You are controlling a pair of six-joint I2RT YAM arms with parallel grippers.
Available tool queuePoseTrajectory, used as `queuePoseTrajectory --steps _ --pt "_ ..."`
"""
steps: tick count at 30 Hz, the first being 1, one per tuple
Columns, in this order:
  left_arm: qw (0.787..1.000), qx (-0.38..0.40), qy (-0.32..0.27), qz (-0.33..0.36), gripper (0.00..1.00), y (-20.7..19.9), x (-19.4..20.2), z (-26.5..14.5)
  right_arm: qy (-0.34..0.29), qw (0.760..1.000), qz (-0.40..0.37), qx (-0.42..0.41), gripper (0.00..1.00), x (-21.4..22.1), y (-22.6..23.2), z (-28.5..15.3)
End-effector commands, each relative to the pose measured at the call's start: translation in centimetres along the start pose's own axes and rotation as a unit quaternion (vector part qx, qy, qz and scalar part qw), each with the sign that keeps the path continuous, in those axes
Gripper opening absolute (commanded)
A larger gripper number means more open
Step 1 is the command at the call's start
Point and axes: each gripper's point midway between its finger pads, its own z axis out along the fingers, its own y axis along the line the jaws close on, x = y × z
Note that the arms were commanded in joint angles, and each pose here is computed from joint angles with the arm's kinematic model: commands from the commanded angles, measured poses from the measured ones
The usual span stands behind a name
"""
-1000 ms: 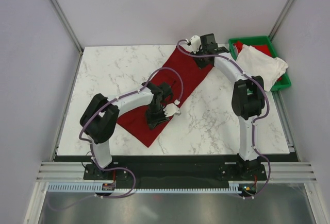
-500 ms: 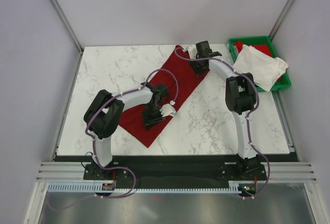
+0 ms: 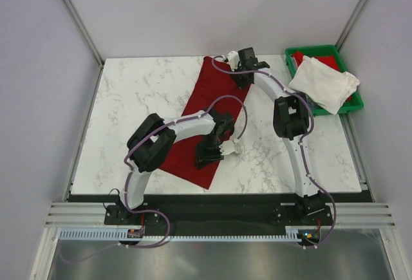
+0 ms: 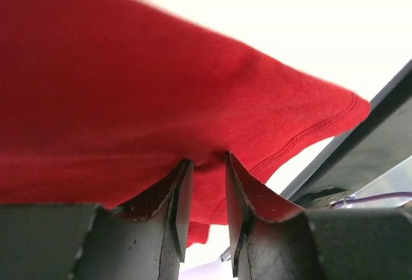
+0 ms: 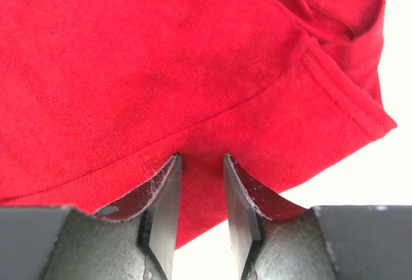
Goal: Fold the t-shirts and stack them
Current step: Fold the tshirt
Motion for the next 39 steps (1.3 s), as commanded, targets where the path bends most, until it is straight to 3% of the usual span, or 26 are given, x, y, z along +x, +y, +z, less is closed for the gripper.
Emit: queuePoseTrajectory --steps 1,11,20,23,24,26,27,28,29,30,31,33,35,37,39 --pt "0.996 0.036 -0.072 0.034 0.35 -0.6 -6.7 3.8 0.014 1.0 -0.013 -0.005 0.41 0.9 0.9 2.4" --pt "0.992 0.038 -0.108 0.061 0.35 -1.2 -12.9 2.0 -0.032 0.999 -0.028 -0.022 0.46 -2.0 2.8 3.7" --pt "0.991 0.039 -0.117 0.055 0.35 -1.8 -13.9 0.6 -0.047 0.998 -0.037 -0.012 0.48 -3.1 2.6 3.4" --pt "0.987 0.019 -0.151 0.049 0.37 -2.5 -13.8 -3.3 -0.061 0.998 -0.035 0.006 0.48 -4.8 1.4 1.0" --pt "0.981 -0.002 -0.189 0.051 0.39 -3.1 -13.8 -7.1 -0.057 0.998 -0.026 0.013 0.48 -4.7 1.0 0.3" --pt "0.973 -0.028 -0.224 0.051 0.4 -3.5 -13.5 -10.5 -0.107 0.993 -0.008 0.045 0.49 -8.1 -1.7 -4.7" --pt "0.968 -0.054 -0.242 0.04 0.41 -3.3 -13.1 -12.5 -0.104 0.993 0.014 0.045 0.5 -7.3 -1.8 -5.4" --pt "0.959 -0.08 -0.269 0.033 0.47 -3.5 -12.3 -15.0 -0.153 0.986 0.03 0.067 0.5 -10.0 -4.0 -9.8" --pt "0.95 -0.104 -0.294 0.026 0.5 -3.2 -12.2 -16.7 -0.167 0.982 0.046 0.07 0.51 -10.3 -4.5 -11.5" --pt "0.943 -0.131 -0.304 -0.012 0.54 -2.2 -11.4 -17.8 -0.162 0.984 0.064 0.048 0.51 -9.1 -3.7 -11.8" --pt "0.936 -0.143 -0.321 -0.032 0.55 -2.4 -10.3 -19.0 -0.187 0.977 0.094 0.044 0.51 -9.9 -4.3 -15.2" --pt "0.922 -0.152 -0.339 -0.11 0.53 -1.0 -8.8 -19.9 -0.161 0.979 0.125 0.005 0.52 -7.1 -2.3 -15.6" --pt "0.916 -0.146 -0.34 -0.155 0.51 -0.5 -6.8 -19.1 -0.152 0.974 0.157 -0.051 0.51 -5.7 0.1 -18.1" --pt "0.9 -0.111 -0.346 -0.24 0.5 1.6 -4.1 -17.4 -0.103 0.97 0.194 -0.108 0.52 -1.5 3.3 -18.6" --pt "0.841 -0.063 -0.406 -0.352 0.5 4.7 -1.3 -18.4 -0.041 0.946 0.254 -0.198 0.52 3.6 8.3 -18.4"
